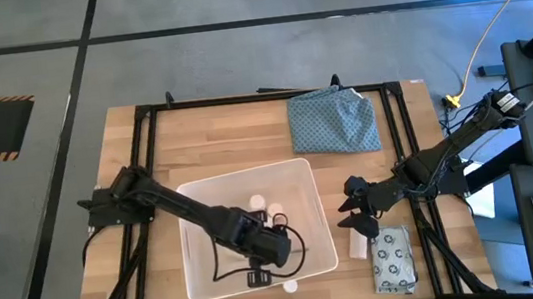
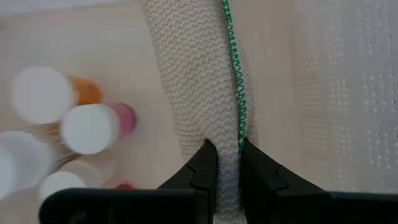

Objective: Pick & place medical supplies in basket/bin
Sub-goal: Put the top white bandage into the white bin, then put the white bandage into the white bin

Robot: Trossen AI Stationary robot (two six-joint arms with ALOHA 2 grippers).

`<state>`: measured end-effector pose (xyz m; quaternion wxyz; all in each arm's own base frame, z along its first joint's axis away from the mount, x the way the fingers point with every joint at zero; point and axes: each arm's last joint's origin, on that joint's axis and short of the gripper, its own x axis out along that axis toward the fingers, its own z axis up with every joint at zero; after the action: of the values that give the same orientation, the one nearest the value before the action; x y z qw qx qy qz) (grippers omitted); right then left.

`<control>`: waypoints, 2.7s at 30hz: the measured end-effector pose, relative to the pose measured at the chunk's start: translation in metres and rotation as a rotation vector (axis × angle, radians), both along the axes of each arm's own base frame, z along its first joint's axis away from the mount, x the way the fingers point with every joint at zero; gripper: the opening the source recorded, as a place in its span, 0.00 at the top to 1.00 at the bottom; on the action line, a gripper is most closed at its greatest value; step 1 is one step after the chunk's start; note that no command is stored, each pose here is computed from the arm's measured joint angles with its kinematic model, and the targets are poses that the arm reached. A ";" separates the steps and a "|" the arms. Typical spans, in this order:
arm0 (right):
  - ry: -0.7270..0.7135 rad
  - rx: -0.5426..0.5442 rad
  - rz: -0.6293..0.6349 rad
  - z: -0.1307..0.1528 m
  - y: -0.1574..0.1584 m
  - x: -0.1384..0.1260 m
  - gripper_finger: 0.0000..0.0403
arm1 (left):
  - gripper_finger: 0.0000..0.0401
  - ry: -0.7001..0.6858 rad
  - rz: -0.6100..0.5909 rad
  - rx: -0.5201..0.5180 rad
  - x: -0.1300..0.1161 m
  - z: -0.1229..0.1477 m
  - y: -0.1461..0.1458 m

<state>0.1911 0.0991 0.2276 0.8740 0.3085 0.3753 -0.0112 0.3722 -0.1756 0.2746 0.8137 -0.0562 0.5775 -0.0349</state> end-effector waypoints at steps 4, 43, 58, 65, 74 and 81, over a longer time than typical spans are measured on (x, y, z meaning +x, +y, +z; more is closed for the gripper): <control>0.001 0.000 0.000 0.000 0.000 0.000 0.34 | 0.90 0.037 -0.022 -0.032 0.003 -0.009 -0.002; 0.182 0.071 -0.277 0.041 -0.007 -0.008 0.34 | 0.67 -0.424 0.179 0.216 -0.076 0.130 0.066; 0.464 0.350 -0.435 0.027 0.008 -0.003 0.34 | 0.75 -0.443 0.278 0.536 -0.179 0.103 0.089; 0.591 0.382 -0.594 0.003 0.024 0.007 0.34 | 0.75 -0.529 0.277 0.481 -0.205 0.054 0.094; 0.848 0.397 -0.727 -0.035 0.039 0.018 0.34 | 0.76 -0.729 0.286 0.365 -0.244 0.063 0.104; 0.893 0.364 -0.802 -0.057 0.044 0.026 0.34 | 0.76 -0.770 0.267 0.341 -0.256 0.070 0.108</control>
<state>0.2176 0.1435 0.1703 0.4940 0.5350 0.5551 -0.4019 0.1163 -0.0676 0.3442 0.9645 0.0219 0.2175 0.1482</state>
